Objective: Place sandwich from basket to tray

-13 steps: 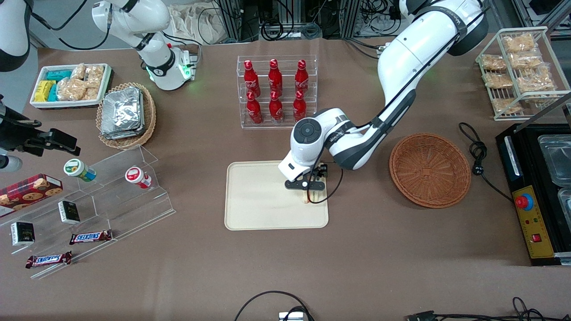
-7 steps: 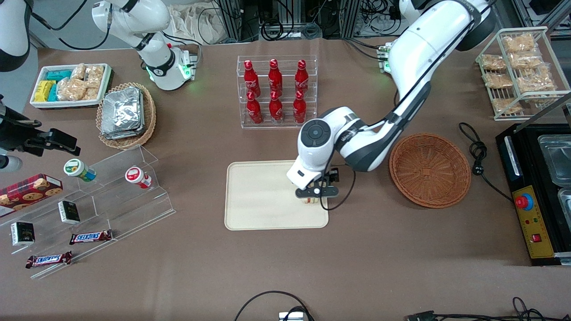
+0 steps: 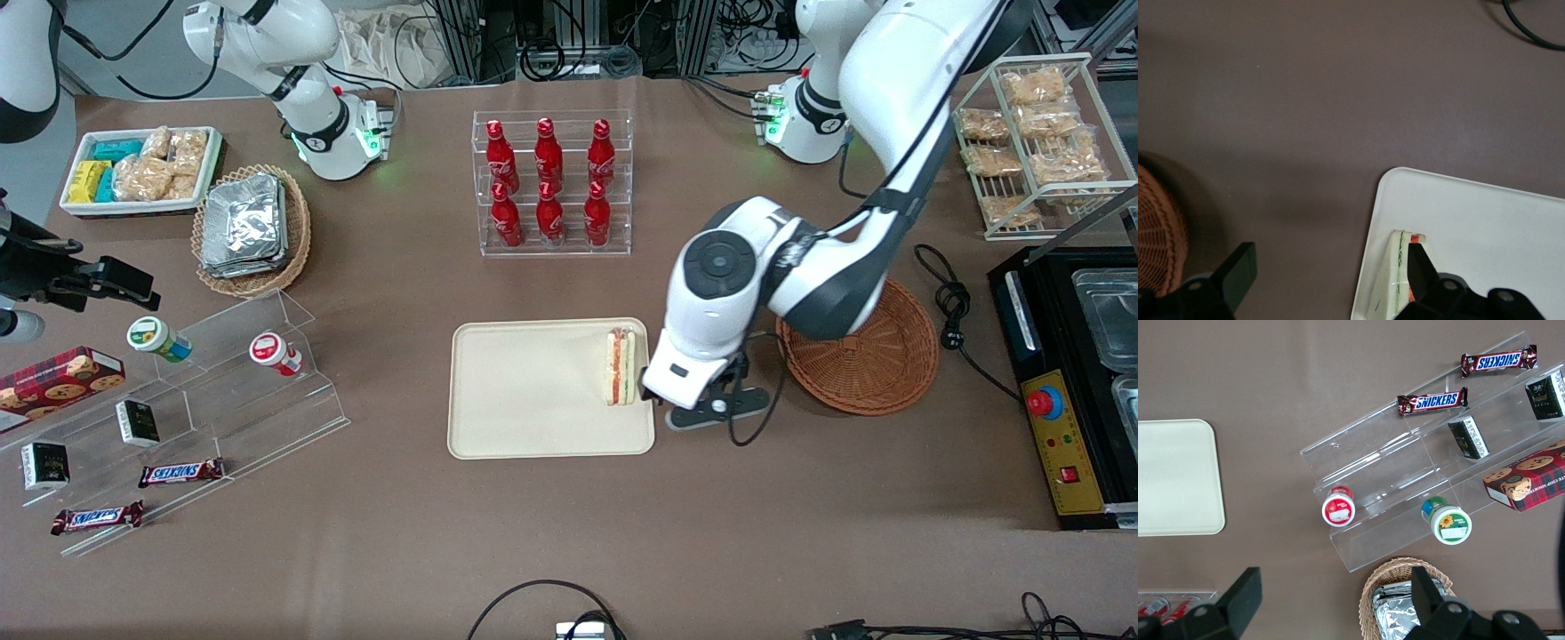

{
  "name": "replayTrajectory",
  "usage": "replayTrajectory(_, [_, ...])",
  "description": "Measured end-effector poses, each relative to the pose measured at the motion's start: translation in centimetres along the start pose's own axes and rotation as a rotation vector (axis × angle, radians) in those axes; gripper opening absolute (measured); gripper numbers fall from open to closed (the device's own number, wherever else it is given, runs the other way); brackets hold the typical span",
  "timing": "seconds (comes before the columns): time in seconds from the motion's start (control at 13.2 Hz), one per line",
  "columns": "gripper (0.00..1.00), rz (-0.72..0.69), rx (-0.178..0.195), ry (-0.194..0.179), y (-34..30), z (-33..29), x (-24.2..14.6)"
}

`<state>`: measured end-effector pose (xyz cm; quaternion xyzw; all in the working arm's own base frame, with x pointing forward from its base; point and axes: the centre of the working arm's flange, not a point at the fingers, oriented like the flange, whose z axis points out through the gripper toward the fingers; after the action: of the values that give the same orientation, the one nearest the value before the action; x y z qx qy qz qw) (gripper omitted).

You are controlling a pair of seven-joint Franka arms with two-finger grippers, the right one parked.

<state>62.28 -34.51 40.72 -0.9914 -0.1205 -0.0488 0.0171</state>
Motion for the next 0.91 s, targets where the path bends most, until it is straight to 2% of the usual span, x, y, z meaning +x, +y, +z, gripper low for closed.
replayTrajectory(0.45, [1.00,-0.138,0.028,0.007,-7.2,-5.2,5.2])
replayTrajectory(0.91, [1.00,-0.152,0.017,0.019,-9.3,-6.4,6.9])
